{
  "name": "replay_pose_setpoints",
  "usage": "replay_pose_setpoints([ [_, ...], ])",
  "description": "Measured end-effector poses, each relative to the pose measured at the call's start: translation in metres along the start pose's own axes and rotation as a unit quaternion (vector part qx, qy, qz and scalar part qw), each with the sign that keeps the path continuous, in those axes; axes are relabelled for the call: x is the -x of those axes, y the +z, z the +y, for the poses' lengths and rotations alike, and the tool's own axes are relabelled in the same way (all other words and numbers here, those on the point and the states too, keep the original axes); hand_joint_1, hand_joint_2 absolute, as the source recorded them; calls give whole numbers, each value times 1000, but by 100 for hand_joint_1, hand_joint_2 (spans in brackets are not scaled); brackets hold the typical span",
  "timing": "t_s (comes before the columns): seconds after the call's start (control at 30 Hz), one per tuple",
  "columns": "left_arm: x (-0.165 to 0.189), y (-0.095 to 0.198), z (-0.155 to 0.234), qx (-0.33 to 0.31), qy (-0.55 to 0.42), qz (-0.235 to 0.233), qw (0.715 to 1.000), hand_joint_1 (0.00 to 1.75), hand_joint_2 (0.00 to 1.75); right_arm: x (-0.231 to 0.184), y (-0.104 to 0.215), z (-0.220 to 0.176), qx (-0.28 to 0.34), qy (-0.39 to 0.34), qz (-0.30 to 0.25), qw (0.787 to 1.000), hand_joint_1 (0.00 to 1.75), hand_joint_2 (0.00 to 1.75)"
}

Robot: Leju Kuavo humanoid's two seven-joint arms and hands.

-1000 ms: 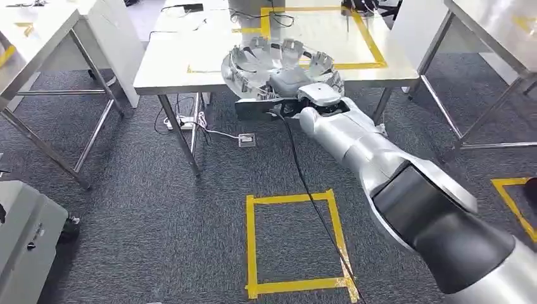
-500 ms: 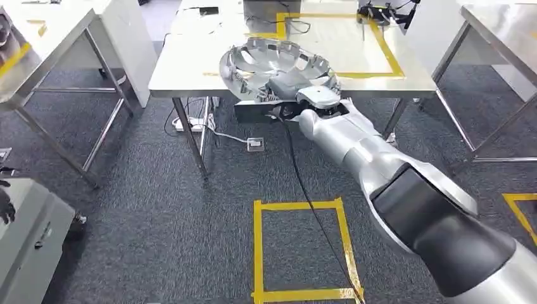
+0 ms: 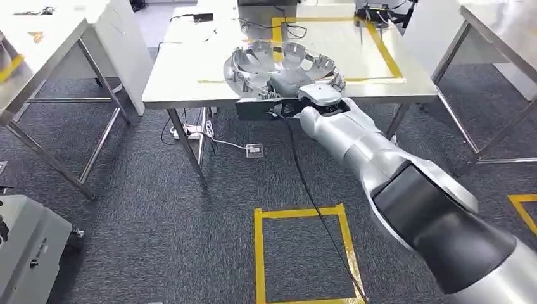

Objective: Take the parts from the cabinet and place them on the table.

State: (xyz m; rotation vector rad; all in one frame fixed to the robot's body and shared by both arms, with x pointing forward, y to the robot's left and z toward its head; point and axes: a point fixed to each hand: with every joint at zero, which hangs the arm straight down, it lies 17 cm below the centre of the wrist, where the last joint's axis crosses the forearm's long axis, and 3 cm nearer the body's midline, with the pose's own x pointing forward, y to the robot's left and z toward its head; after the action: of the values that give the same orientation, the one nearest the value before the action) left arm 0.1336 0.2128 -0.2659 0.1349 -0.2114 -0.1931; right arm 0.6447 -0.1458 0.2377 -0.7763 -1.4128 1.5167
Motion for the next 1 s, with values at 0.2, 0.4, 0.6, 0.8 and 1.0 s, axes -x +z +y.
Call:
replay_pose_setpoints([
  [0.2,-1,0,1,0,1,0,1000,0,175,0,0,0,0,-1,0,1000,164,175],
  [0.4,3,0,0,-2,2,3,1000,0,175,1,1,9,-6,-3,1,1000,164,175],
  [0.6,2,0,-1,-1,2,4,1000,0,175,3,1,3,0,-5,3,1000,164,175],
  [0.8,2,0,1,-2,1,4,1000,0,175,5,2,12,-6,-9,5,1000,164,175],
  [1.0,6,-1,3,-4,1,6,1000,0,175,9,2,14,-6,-11,19,1000,164,175],
])
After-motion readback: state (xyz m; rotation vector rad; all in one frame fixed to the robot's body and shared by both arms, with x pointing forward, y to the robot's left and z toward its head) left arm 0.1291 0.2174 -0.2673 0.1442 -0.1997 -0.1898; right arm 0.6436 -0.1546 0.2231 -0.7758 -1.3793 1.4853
